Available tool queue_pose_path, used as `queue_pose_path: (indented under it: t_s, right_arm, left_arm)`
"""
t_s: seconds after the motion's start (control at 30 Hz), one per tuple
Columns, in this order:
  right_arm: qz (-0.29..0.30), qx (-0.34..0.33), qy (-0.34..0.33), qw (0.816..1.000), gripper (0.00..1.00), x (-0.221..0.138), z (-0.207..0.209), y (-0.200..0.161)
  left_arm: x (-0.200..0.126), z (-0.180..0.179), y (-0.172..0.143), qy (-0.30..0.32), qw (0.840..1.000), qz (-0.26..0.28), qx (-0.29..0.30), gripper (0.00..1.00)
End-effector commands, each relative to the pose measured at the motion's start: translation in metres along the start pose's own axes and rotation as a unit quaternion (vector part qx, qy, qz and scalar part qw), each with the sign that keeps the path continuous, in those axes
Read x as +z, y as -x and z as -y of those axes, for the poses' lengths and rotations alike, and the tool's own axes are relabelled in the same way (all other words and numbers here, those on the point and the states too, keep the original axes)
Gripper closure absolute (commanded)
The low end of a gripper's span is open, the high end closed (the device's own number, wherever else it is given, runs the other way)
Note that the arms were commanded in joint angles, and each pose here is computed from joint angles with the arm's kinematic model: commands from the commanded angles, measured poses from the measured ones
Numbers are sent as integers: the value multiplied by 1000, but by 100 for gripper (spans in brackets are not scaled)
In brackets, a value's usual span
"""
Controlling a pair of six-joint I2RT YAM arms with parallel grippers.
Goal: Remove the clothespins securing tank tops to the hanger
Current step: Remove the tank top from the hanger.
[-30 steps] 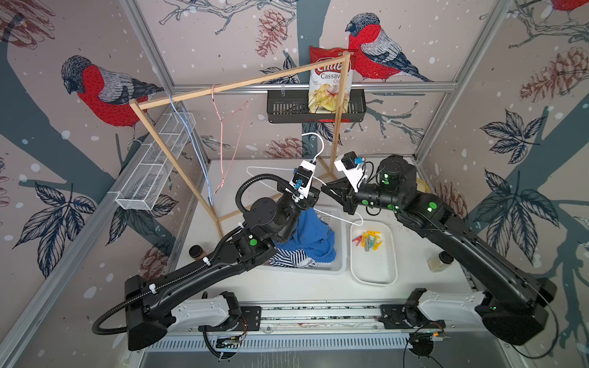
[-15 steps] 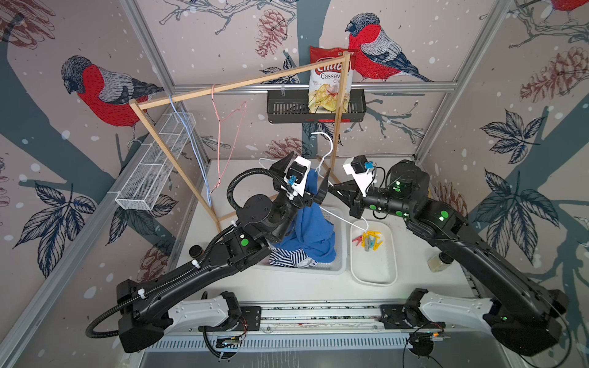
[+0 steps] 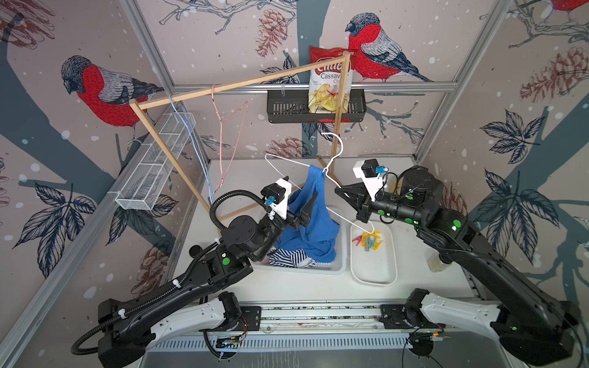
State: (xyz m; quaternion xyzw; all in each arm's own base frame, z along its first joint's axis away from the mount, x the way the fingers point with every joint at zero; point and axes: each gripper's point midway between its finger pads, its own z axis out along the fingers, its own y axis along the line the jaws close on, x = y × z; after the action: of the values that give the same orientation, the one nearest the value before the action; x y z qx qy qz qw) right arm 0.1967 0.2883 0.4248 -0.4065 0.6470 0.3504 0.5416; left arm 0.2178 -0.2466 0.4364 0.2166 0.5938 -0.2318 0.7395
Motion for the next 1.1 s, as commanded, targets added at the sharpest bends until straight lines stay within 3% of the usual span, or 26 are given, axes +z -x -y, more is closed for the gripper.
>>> queue_pose_path:
  t_s: [0.0, 0.07, 0.17, 0.27, 0.37, 0.53, 0.73, 0.9, 1.07]
  right_arm:
    - [32, -6, 12, 999, 100, 1, -6, 16]
    - [30, -8, 16, 999, 100, 3, -9, 16]
    - [30, -9, 14, 999, 100, 3, -9, 17]
    - [30, -8, 11, 999, 100, 1, -9, 17]
    - [28, -7, 3, 1000, 100, -2, -7, 15]
    - [14, 4, -1, 1000, 100, -3, -7, 5]
    - [-14, 31, 3, 999, 100, -7, -12, -22]
    - [-14, 60, 3, 998, 100, -24, -20, -33]
    - [8, 86, -23, 996, 100, -52, -18, -36]
  left_arm:
    - [4, 19, 0, -49, 999, 1, -22, 16]
    - [12, 17, -6, -35, 999, -13, -18, 21]
    - [22, 16, -15, -19, 999, -40, -12, 39]
    - [28, 15, -12, -13, 999, -42, -10, 75]
    - [30, 8, -11, 9, 999, -42, -10, 99]
    - [21, -18, 7, 66, 997, -18, -31, 100]
    - [-3, -78, 16, 193, 980, -6, -41, 100]
    - [-15, -96, 17, 223, 974, -6, -34, 100]
    - [-18, -98, -6, 233, 971, -36, -32, 100]
